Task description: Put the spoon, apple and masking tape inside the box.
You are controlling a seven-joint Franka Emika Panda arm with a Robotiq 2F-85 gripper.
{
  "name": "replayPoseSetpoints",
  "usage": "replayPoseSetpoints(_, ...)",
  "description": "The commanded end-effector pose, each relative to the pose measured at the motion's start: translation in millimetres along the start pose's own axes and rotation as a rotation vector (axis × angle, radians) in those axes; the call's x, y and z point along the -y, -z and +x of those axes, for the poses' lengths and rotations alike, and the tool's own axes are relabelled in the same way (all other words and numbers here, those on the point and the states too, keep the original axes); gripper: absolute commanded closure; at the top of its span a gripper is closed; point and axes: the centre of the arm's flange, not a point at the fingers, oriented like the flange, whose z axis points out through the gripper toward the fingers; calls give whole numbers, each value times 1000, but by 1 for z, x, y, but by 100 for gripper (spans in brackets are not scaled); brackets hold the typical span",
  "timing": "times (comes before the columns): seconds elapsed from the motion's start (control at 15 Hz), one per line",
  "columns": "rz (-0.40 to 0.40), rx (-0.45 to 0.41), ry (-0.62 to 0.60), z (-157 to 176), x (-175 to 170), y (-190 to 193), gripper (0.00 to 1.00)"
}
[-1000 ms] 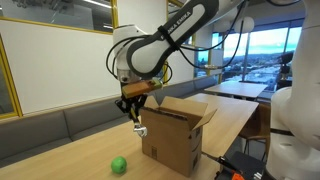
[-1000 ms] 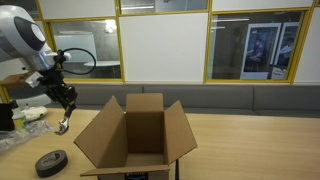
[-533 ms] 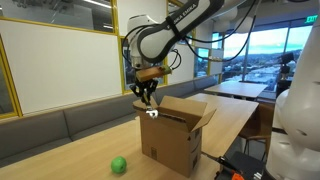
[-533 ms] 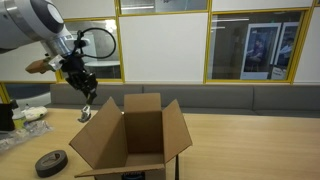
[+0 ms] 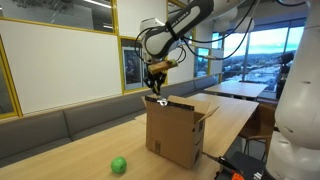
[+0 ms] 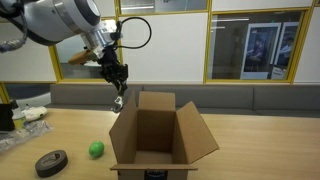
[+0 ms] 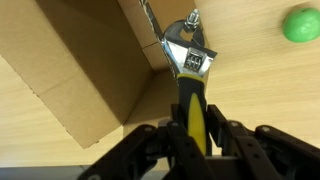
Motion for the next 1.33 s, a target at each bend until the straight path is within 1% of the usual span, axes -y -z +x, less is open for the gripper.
replayPoseSetpoints(0.0, -27, -1, -12, 36, -22, 15, 85)
replayPoseSetpoints(0.2, -34, 3, -33, 46, -34, 26, 85)
replayPoseSetpoints(0.33, -43, -3, -44, 45, -41, 34, 85)
replayPoseSetpoints(0.6, -53, -4, -72, 43, -65, 24, 85)
replayPoseSetpoints(0.73, -68, 4, -91, 45, -82, 12, 85)
replayPoseSetpoints(0.93, -84, 21, -112, 37, -105, -17, 85)
replayPoseSetpoints(1.07, -78, 48, -122, 29, -117, -44, 85)
replayPoseSetpoints(1.27, -56, 102, -121, 16, -121, -94, 85)
